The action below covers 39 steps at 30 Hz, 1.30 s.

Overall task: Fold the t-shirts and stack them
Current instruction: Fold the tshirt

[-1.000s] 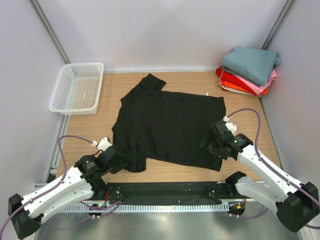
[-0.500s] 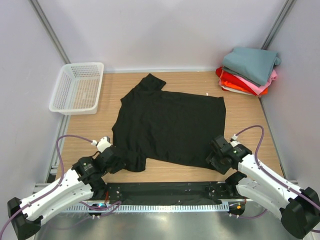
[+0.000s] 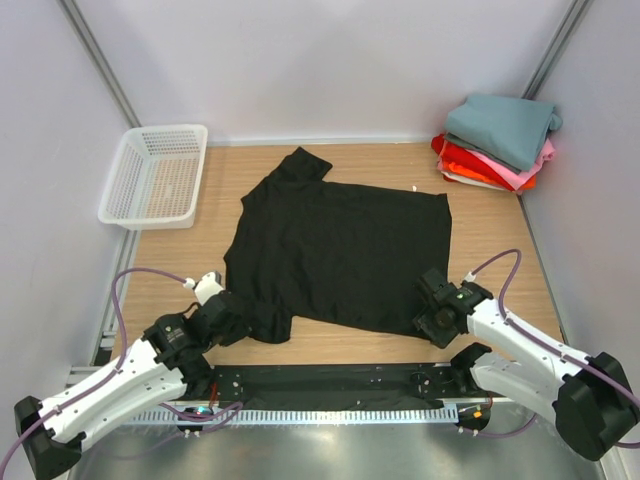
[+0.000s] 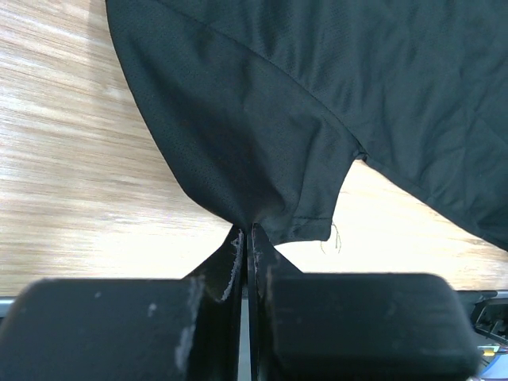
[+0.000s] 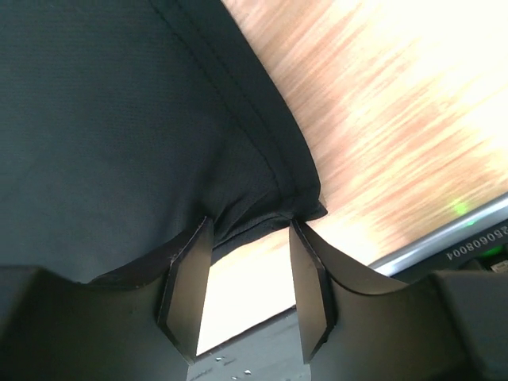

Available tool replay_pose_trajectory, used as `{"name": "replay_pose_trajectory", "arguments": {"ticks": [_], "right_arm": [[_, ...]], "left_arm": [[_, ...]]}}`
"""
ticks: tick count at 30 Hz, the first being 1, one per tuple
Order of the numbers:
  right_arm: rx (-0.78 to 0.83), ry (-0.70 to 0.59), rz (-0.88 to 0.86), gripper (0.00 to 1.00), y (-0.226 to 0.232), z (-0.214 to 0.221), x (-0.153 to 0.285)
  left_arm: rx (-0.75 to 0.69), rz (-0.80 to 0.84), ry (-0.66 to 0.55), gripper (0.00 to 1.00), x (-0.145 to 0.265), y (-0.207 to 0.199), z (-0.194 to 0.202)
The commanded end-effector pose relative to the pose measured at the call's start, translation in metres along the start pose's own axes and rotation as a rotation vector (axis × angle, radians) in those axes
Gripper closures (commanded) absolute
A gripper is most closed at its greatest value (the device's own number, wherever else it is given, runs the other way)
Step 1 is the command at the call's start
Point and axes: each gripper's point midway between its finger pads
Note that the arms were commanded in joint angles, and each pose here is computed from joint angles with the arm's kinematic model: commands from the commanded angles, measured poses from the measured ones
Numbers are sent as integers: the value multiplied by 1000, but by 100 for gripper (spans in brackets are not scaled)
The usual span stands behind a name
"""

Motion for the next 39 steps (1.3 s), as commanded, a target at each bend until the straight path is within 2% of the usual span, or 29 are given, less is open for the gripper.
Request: {"name": "replay_pose_trajectory", "arguments": {"ticks": [1, 3, 4, 7, 9, 14, 19, 24, 31, 32, 33, 39], "right_arm": [[-41, -70, -24, 51, 8, -14, -1], [-35, -77, -28, 57, 9, -15, -2], [-26, -83, -30, 71, 9, -16, -2], [-7, -105, -56, 94, 13, -21, 3], [-1, -128, -62, 99, 13, -27, 12], [16, -204, -71, 99, 11, -46, 39], [-15, -310, -144, 99, 11, -68, 74], [-2, -388, -157, 99, 7, -83, 89], [147, -482, -143, 99, 35, -112, 106], [160, -491, -146, 99, 36, -113, 106], [172, -493, -139, 99, 41, -117, 107], [251, -481, -159, 99, 69, -131, 99]], "left_arm": [[-9, 27, -37, 100, 2, -6, -8], [-14, 33, -32, 100, 2, -7, -7], [-16, 35, -27, 100, 3, -9, -7], [-34, 63, -4, 100, 11, -20, -6], [-39, 89, 24, 100, 16, -29, -4], [-50, 58, 64, 100, 35, -32, -5], [-66, 56, 47, 100, 64, -41, -20], [-118, 49, 27, 100, 80, -57, -33], [-305, -3, -34, 100, 79, -103, -62], [-297, -4, -37, 100, 79, -104, -64], [-338, -16, -31, 100, 75, -113, -68], [-381, 10, 43, 100, 56, -154, -93]]}}
Point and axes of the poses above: each gripper's point midway between its finger pads, its own x axis back along the fingers, its own y axis along the line the jaws close on, z = x × y, and after that the axes turned 11 degrees about x, right-handed
